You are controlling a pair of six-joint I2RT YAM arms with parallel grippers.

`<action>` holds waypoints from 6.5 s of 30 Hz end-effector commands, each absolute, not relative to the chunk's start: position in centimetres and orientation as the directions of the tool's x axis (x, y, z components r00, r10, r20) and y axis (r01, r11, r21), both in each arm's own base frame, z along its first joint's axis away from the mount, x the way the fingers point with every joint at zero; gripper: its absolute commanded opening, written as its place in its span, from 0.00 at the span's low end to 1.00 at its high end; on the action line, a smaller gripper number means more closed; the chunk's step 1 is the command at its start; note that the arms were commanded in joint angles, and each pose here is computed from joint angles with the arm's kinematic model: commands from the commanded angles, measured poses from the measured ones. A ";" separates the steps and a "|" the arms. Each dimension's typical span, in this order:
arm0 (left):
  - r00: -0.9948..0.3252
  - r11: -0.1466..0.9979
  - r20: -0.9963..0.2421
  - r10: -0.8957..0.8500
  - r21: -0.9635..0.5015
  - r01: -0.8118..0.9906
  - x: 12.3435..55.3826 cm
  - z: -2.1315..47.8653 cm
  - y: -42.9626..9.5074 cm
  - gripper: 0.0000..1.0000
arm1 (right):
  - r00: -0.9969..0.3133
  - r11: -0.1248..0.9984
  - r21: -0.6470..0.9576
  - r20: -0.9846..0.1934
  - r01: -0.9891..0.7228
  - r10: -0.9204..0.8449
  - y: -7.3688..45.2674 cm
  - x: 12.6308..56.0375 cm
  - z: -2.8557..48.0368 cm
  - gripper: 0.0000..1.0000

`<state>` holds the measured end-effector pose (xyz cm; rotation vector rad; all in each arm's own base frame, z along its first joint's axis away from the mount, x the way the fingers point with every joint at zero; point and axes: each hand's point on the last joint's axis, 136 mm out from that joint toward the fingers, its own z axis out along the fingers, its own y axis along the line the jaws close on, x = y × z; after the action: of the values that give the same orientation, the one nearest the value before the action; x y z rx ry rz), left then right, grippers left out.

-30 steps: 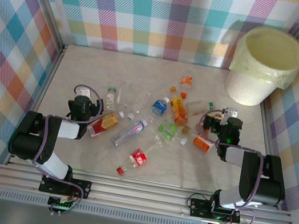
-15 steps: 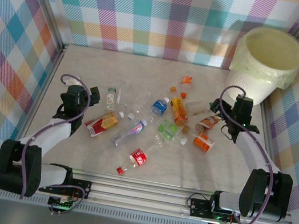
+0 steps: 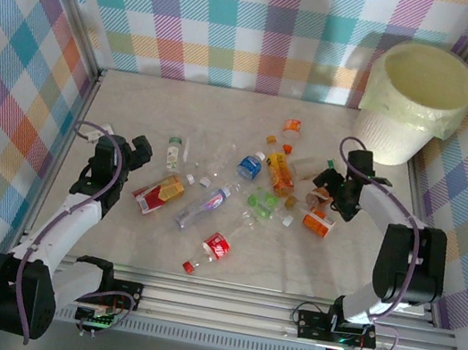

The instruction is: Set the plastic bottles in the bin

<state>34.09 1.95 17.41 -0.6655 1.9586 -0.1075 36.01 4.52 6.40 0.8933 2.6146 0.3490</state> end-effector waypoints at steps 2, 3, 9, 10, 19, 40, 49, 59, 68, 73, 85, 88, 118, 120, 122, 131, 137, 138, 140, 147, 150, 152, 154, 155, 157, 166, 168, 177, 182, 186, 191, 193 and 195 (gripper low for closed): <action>-0.347 0.840 -0.789 -0.507 -0.361 -0.405 33.8 17.5 1.6 1.00 | -0.694 0.743 0.308 -0.271 0.594 0.667 3.9 37.0 6.1 0.96; -0.352 0.840 -0.787 -0.507 -0.359 -0.406 33.8 17.3 1.5 1.00 | -0.686 0.738 0.295 -0.274 0.607 0.674 3.7 37.1 5.7 0.95; -0.393 0.846 -0.761 -0.516 -0.381 -0.373 34.4 17.2 0.5 1.00 | -0.675 0.728 0.256 -0.271 0.636 0.686 3.1 37.3 3.8 0.87; -0.401 0.843 -0.753 -0.522 -0.384 -0.377 34.5 17.2 0.4 1.00 | -0.672 0.727 0.251 -0.279 0.639 0.686 2.9 37.3 3.6 0.85; -0.431 0.826 -0.706 -0.562 -0.447 -0.344 34.8 18.8 -1.1 1.00 | -0.650 0.743 0.235 -0.368 0.627 0.665 1.4 37.3 4.3 0.64; -0.486 0.811 -0.675 -0.555 -0.568 -0.138 37.2 23.4 -10.5 1.00 | -0.437 0.890 0.443 -0.825 -0.109 0.358 7.0 43.3 28.5 0.42; -0.484 0.824 -0.675 -0.557 -0.523 -0.219 36.2 22.2 -9.0 1.00 | -0.329 0.899 0.399 -0.886 -0.180 0.327 4.3 50.9 36.1 0.42; -0.478 0.819 -0.670 -0.568 -0.514 -0.254 35.4 21.5 -8.2 1.00 | -0.337 0.909 0.417 -0.856 -0.002 0.392 -4.1 59.5 36.8 0.43; -0.477 0.820 -0.669 -0.569 -0.500 -0.278 34.9 21.2 -7.7 1.00 | -0.361 0.902 0.401 -0.826 0.160 0.432 -8.6 63.3 33.8 0.43; -0.482 0.824 -0.671 -0.564 -0.492 -0.279 34.8 21.0 -7.6 1.00 | -0.387 0.908 0.400 -0.823 0.123 0.415 -8.3 63.9 32.6 0.44; -0.518 0.830 -0.650 -0.556 -0.470 -0.301 34.1 19.7 -7.5 1.00 | -0.497 0.867 0.492 -0.734 0.081 0.463 -5.9 62.3 31.3 0.44; -0.515 0.829 -0.651 -0.557 -0.476 -0.295 34.2 20.0 -7.6 1.00 | -0.539 0.844 0.533 -0.695 0.058 0.475 -4.7 61.3 31.5 0.44; -0.534 0.821 -0.630 -0.565 -0.497 -0.282 33.9 20.9 -8.2 1.00 | -0.704 0.719 0.674 -0.594 -0.169 0.391 2.6 56.2 31.3 0.71; -0.538 0.820 -0.624 -0.568 -0.488 -0.299 33.7 20.5 -7.9 1.00 | -0.694 0.732 0.663 -0.602 -0.159 0.395 2.3 56.5 31.2 0.75; -0.538 0.818 -0.619 -0.572 -0.479 -0.320 33.3 20.2 -7.6 1.00 | -0.683 0.747 0.648 -0.614 -0.150 0.395 1.9 56.7 31.3 0.78; -0.508 0.781 -0.596 -0.622 -0.433 -0.450 31.5 18.9 -5.4 1.00 | -0.612 0.809 0.573 -0.689 -0.133 0.387 0.6 56.6 33.7 0.88; -0.460 0.705 -0.542 -0.703 -0.446 -0.552 29.8 17.7 -4.3 1.00 | -0.567 0.836 0.525 -0.742 -0.160 0.358 0.4 55.3 36.4 0.91; -0.449 0.685 -0.527 -0.722 -0.449 -0.574 29.4 17.4 -4.1 1.00 | -0.559 0.839 0.519 -0.749 -0.164 0.354 0.4 55.0 36.8 0.91; -0.418 0.631 -0.486 -0.767 -0.457 -0.627 28.4 16.8 -3.7 1.00 | -0.540 0.844 0.506 -0.767 -0.179 0.345 0.5 54.1 37.9 0.94; -0.264 0.384 -0.298 -0.917 -0.492 -0.781 25.2 14.9 -3.3 1.00 | -0.401 0.864 0.435 -0.860 -0.254 0.315 1.2 49.6 42.1 1.00; -0.179 0.239 -0.163 -0.970 -0.516 -0.822 24.3 13.6 -4.2 1.00 | -0.350 0.842 0.436 -0.879 -0.319 0.323 2.5 46.6 43.5 1.00; -0.143 0.176 -0.103 -0.984 -0.541 -0.822 24.5 13.1 -4.8 1.00 | -0.337 0.804 0.443 -0.885 -0.396 0.322 4.2 44.0 44.2 1.00; -0.103 0.122 -0.065 -0.993 -0.547 -0.828 24.6 12.9 -5.0 1.00 | -0.318 0.770 0.436 -0.895 -0.466 0.314 6.0 41.6 44.4 1.00; -0.093 0.106 -0.051 -0.994 -0.538 -0.836 24.6 12.6 -5.2 1.00 | -0.303 0.758 0.422 -0.903 -0.497 0.305 6.8 40.4 44.4 1.00; -0.039 0.025 0.018 -0.999 -0.507 -0.862 24.3 11.8 -5.8 1.00 | -0.289 0.741 0.408 -0.911 -0.533 0.293 8.2 38.5 43.8 1.00; 0.210 -0.267 0.167 -0.963 -0.523 -0.810 25.5 7.8 -5.8 1.00 | -0.297 0.732 0.349 -0.932 -0.585 0.208 10.7 33.2 41.3 1.00; 0.246 -0.293 0.160 -0.956 -0.536 -0.792 25.9 7.1 -5.3 1.00 | -0.287 0.760 0.324 -0.939 -0.563 0.188 10.2 32.8 41.4 1.00; 0.314 -0.332 0.135 -0.940 -0.579 -0.745 27.4 4.6 -4.3 1.00 | -0.285 0.764 0.321 -0.940 -0.560 0.187 10.2 31.6 41.5 1.00; 0.329 -0.286 0.049 -0.943 -0.625 -0.727 27.6 5.1 -2.8 0.92 | -0.297 0.766 0.321 -0.938 -0.557 0.177 10.3 31.4 41.2 1.00; 0.342 -0.277 0.030 -0.939 -0.653 -0.704 27.4 5.2 -2.0 0.82 | -0.314 0.765 0.334 -0.932 -0.550 0.181 10.3 31.5 40.6 1.00; 0.324 -0.229 -0.009 -0.946 -0.690 -0.687 27.1 6.0 -1.3 0.70 | -0.350 0.746 0.378 -0.914 -0.548 0.206 10.6 31.8 39.8 1.00; 0.308 -0.187 -0.046 -0.950 -0.704 -0.685 27.0 6.5 -0.9 0.67 | -0.370 0.733 0.399 -0.904 -0.550 0.215 10.9 31.9 39.3 1.00; 0.267 -0.107 -0.111 -0.957 -0.720 -0.686 27.0 7.5 -0.5 0.65 | -0.391 0.726 0.421 -0.893 -0.544 0.225 11.2 32.1 38.6 1.00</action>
<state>27.38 -1.67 6.48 -1.9814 1.4597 -0.5903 31.99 10.51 39.37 -0.2538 1.7812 0.7932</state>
